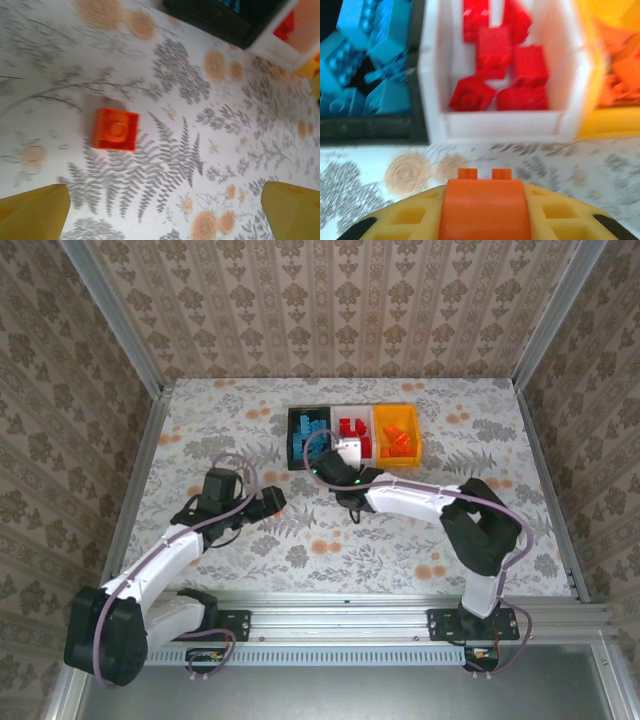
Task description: Sort the legos into containers by color
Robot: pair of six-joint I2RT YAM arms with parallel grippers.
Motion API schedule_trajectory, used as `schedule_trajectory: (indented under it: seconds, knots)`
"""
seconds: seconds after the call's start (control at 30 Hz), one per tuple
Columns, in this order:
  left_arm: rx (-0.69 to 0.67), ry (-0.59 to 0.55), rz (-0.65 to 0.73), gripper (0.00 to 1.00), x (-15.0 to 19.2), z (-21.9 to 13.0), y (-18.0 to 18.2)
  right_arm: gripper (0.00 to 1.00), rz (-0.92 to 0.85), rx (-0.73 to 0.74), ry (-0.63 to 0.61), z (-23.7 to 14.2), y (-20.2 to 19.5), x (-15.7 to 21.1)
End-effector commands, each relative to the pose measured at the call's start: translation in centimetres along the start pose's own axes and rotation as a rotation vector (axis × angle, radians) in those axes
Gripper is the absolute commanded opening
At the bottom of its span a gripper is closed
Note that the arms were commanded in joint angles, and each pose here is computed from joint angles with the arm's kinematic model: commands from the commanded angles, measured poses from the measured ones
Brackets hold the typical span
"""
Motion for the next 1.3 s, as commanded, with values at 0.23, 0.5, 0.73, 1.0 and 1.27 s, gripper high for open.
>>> schedule_trajectory:
  seconds: [0.23, 0.5, 0.73, 1.0, 1.27]
  knots:
    - [0.116, 0.159, 0.245, 0.98, 4.2, 3.0, -8.4, 0.33, 0.142, 0.176, 0.08, 6.3, -13.5, -2.8]
    - [0.089, 0.13, 0.259, 0.99, 3.5, 2.2, -8.7, 0.35, 0.115, 0.091, 0.202, 12.1, -14.0, -4.2]
    - [0.066, 0.098, 0.259, 1.0, 3.0, 1.3, -7.8, 0.45, 0.093, 0.077, 0.198, 12.4, -13.7, -5.6]
    - [0.041, 0.036, 0.221, 1.0, 1.1, 0.2, -6.1, 0.55, 0.075, 0.108, 0.109, 8.2, -14.1, -6.8]
    - [-0.113, -0.172, -0.05, 1.0, -4.2, -3.2, 2.0, 0.64, 0.028, -0.085, -0.054, -0.1, -0.9, -6.3]
Point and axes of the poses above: each hand's point on the last joint's axis, 136 mm out from that joint toward the fingers, its own z axis out along the fingers, its own y axis along the line the jaws close on, x = y × z, the point moved 2 cm from there along -z, back along the fingers, and after that the axes turned 12 degrees about -z, right-handed, at the moved point
